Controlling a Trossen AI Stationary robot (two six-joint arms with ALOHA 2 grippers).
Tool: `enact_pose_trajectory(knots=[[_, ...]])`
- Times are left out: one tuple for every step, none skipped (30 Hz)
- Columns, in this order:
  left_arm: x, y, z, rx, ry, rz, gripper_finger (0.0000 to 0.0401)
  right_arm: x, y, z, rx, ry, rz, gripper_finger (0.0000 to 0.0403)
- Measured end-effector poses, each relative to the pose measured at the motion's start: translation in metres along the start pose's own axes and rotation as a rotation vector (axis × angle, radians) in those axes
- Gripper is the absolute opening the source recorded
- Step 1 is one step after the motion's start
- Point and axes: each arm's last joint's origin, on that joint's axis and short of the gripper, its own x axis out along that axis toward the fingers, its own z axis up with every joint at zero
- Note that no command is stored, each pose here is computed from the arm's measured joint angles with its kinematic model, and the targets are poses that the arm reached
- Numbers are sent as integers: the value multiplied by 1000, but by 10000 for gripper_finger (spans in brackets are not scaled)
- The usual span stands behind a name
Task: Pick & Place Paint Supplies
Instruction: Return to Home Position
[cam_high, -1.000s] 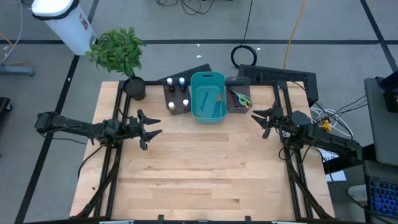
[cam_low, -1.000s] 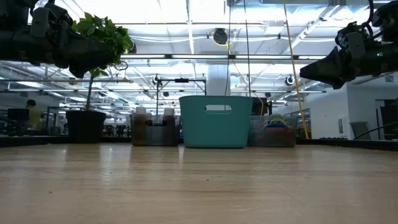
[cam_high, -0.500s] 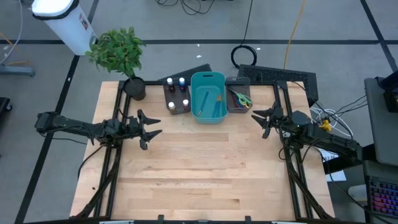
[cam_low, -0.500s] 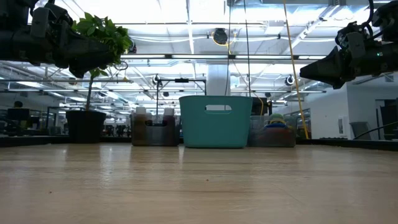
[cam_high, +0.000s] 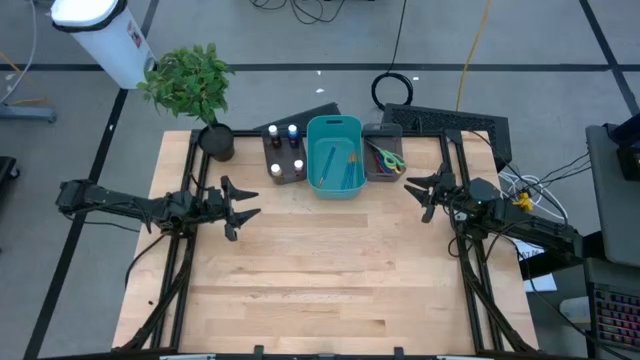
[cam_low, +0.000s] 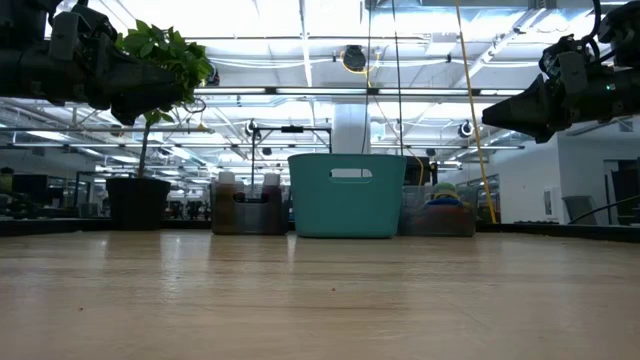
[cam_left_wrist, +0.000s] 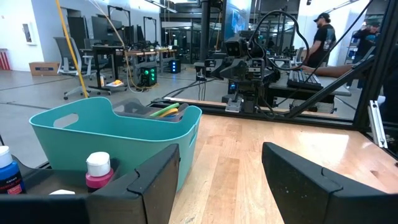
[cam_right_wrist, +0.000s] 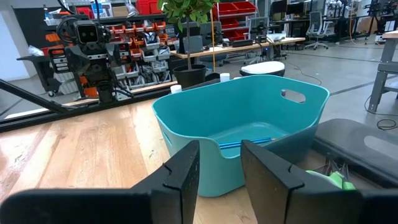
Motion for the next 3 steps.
enact_pose_trajectory(knots=[[0,0,0,0,0,0,237,0,0,0,0,0,0,112],[0,0,0,0,0,0,237,0,0,0,0,0,0,111],[0,0,0,0,0,0,237,0,0,0,0,0,0,110]])
